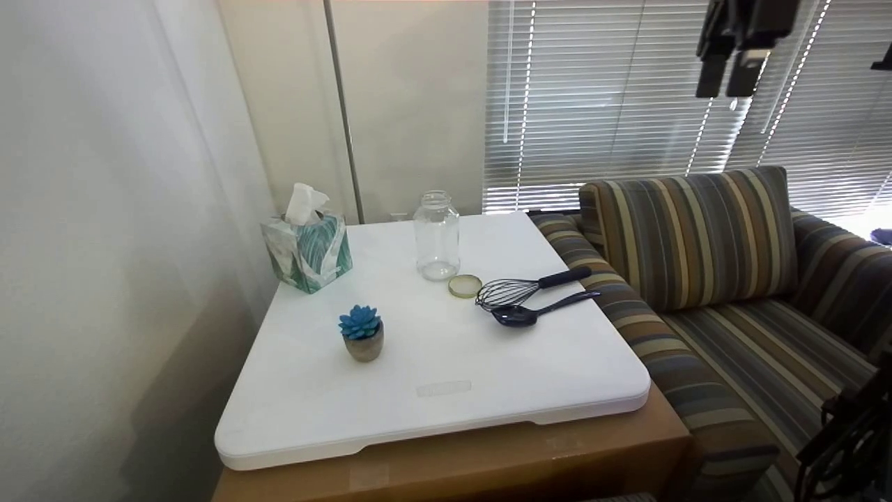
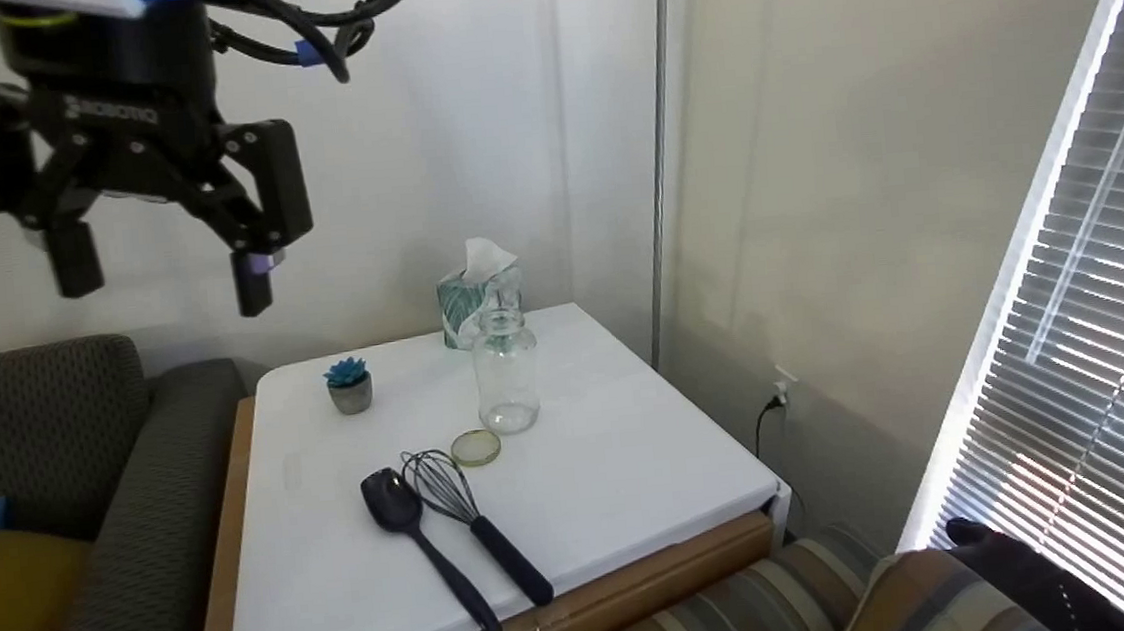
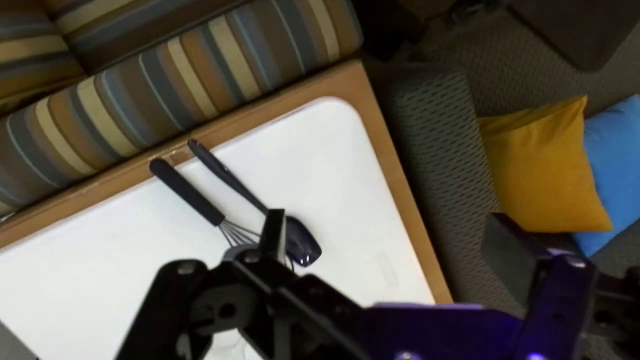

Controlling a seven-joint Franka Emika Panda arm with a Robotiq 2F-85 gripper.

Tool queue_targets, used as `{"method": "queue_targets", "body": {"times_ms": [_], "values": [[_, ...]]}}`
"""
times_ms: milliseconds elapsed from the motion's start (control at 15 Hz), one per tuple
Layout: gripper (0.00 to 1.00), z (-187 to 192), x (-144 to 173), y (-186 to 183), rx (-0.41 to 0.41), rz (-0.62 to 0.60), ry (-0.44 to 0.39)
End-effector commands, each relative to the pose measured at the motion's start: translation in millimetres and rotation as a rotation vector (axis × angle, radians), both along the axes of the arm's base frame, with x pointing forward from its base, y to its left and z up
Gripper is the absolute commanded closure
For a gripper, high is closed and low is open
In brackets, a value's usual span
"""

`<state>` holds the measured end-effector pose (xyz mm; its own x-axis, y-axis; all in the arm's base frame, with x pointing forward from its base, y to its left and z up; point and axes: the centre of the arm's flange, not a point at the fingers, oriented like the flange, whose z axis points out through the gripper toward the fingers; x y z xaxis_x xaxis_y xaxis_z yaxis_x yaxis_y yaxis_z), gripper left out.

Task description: Move the lid away from the bottle

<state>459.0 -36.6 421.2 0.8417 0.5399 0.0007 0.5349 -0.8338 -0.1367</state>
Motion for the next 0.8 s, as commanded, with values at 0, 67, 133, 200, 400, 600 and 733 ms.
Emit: {"method": "queue_targets", "body": {"times_ms": [0, 67, 133, 200, 400, 600, 733], "values": [[0.0, -2, 11, 3, 0.009, -0.01, -0.028], [0.0, -4, 20, 6, 0.013, -0.015, -0.04], [0.0, -6, 26, 7, 0.013, -0.016, -0.04], [0.0, -7, 29, 7, 0.012, -0.016, -0.039], [0.0, -6, 18, 6, 0.037, -0.03, -0.05], [0.0, -13, 27, 5, 0.0, -0.046, -0.062], [0.0, -19, 55, 9, 0.002, 0.0, -0.064]]}}
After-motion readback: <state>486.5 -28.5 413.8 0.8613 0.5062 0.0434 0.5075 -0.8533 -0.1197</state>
